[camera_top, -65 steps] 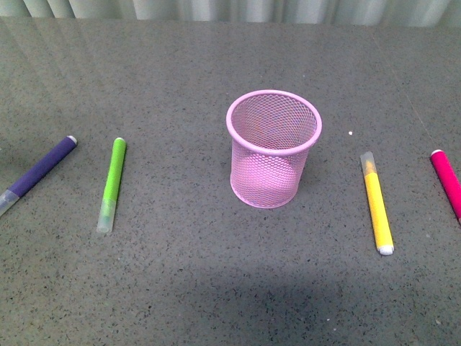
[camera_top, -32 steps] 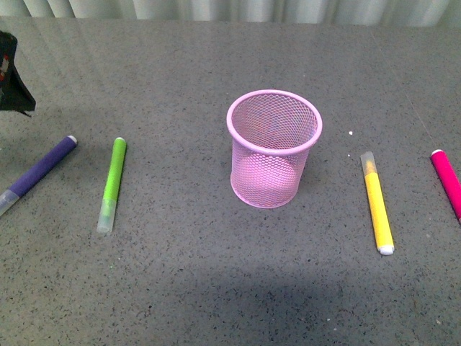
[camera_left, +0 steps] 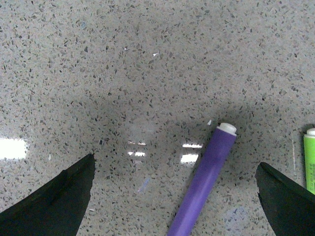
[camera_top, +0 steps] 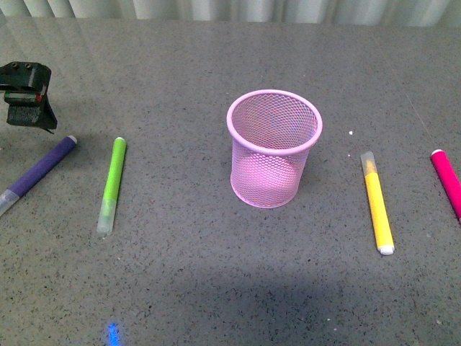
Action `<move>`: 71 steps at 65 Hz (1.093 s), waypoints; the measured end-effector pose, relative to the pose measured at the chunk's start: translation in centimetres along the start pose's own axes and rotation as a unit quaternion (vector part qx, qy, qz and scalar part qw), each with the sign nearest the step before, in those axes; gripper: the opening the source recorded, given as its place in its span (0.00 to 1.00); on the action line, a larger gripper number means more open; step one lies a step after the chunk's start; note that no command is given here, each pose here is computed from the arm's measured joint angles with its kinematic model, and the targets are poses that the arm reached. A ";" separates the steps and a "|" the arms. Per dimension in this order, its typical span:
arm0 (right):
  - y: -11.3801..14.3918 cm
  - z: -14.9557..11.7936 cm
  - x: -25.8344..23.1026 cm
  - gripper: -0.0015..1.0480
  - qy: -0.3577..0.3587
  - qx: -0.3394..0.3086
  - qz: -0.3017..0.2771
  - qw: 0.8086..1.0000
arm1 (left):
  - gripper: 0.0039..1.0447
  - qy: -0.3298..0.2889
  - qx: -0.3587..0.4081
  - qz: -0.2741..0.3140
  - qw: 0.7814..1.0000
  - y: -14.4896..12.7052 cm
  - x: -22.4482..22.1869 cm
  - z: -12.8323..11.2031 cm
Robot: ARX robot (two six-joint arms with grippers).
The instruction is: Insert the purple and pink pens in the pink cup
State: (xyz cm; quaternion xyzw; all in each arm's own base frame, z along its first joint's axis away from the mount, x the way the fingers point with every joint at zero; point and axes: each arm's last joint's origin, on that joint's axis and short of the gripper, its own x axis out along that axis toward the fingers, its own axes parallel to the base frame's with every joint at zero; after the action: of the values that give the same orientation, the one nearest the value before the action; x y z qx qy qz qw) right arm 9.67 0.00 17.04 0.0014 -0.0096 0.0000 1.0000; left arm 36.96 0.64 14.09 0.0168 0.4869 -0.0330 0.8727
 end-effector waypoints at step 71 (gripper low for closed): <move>0.0 0.0 0.0 0.93 0.000 0.000 0.000 1.000 | 0.93 0.035 -0.006 -0.015 0.999 -1.5 3.1 0.3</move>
State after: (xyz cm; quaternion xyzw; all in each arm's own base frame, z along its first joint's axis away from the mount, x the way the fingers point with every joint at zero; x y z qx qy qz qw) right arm 9.67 0.00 17.04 0.0014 -0.0096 0.0000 1.0000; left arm 38.77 -1.00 11.60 0.0058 0.5172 -0.0422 0.8548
